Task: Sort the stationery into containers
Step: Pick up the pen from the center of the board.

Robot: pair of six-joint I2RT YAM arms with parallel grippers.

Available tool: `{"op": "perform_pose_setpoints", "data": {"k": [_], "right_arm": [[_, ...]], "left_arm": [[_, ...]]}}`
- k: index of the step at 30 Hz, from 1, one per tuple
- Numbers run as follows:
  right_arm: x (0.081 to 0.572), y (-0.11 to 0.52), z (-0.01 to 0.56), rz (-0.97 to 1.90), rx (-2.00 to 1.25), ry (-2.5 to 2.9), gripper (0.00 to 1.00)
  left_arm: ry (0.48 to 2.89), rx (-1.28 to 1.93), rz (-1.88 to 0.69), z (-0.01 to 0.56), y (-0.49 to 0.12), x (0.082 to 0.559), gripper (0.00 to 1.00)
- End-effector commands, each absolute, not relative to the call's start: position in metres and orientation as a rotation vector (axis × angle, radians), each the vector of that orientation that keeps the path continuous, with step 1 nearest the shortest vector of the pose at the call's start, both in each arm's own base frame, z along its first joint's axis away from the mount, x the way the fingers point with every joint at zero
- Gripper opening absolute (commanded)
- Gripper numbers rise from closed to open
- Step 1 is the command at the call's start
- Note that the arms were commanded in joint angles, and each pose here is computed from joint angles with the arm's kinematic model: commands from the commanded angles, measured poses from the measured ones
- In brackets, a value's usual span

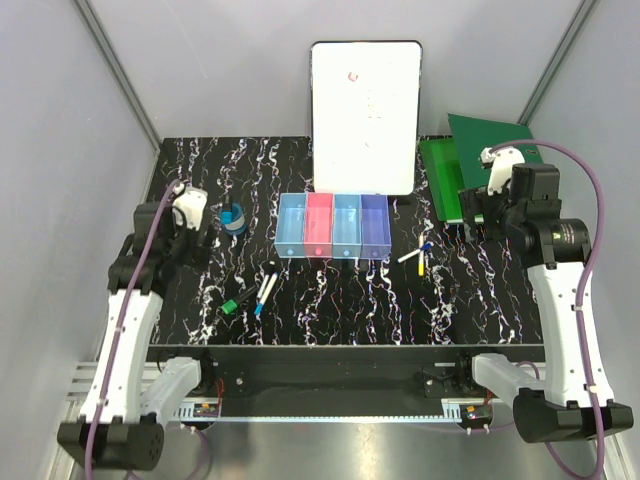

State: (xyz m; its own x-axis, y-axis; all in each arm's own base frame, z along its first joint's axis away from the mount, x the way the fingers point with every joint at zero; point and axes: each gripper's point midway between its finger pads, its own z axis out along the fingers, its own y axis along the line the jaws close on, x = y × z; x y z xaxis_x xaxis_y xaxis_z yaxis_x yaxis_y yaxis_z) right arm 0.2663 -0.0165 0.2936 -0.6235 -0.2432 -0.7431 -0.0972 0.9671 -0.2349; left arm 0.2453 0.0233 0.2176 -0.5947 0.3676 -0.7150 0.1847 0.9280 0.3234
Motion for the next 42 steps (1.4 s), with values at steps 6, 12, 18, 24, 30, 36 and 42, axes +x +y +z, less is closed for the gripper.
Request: {"op": "perform_pose_setpoints", "data": {"k": [6,12,18,24,30,36,42], "right_arm": [[0.28,0.025,0.324,0.038,-0.35,2.137,1.0],[0.287,0.024,0.325,0.016,-0.384,2.117,1.0],[0.287,0.024,0.313,0.018,-0.394,2.138,1.0],[0.289,0.021,0.305,-0.004,-0.394,2.152,1.0],[0.291,0.02,0.309,-0.008,-0.391,2.139,1.0],[0.294,0.02,0.315,-0.017,-0.393,2.123,1.0],[0.292,0.02,0.316,-0.014,-0.39,2.119,1.0]], "left_arm": [[2.407,0.078,0.16,0.196,0.017,0.306,0.98],[2.538,-0.004,0.091,0.157,0.008,0.354,0.95],[2.58,-0.096,0.019,0.141,-0.002,0.397,0.92],[2.557,-0.103,-0.092,0.149,-0.018,0.423,0.91],[2.559,-0.081,-0.138,0.149,-0.029,0.427,0.91],[2.585,-0.056,-0.157,0.139,-0.043,0.425,0.88],[2.59,-0.035,-0.126,0.135,-0.051,0.431,0.85]]}}
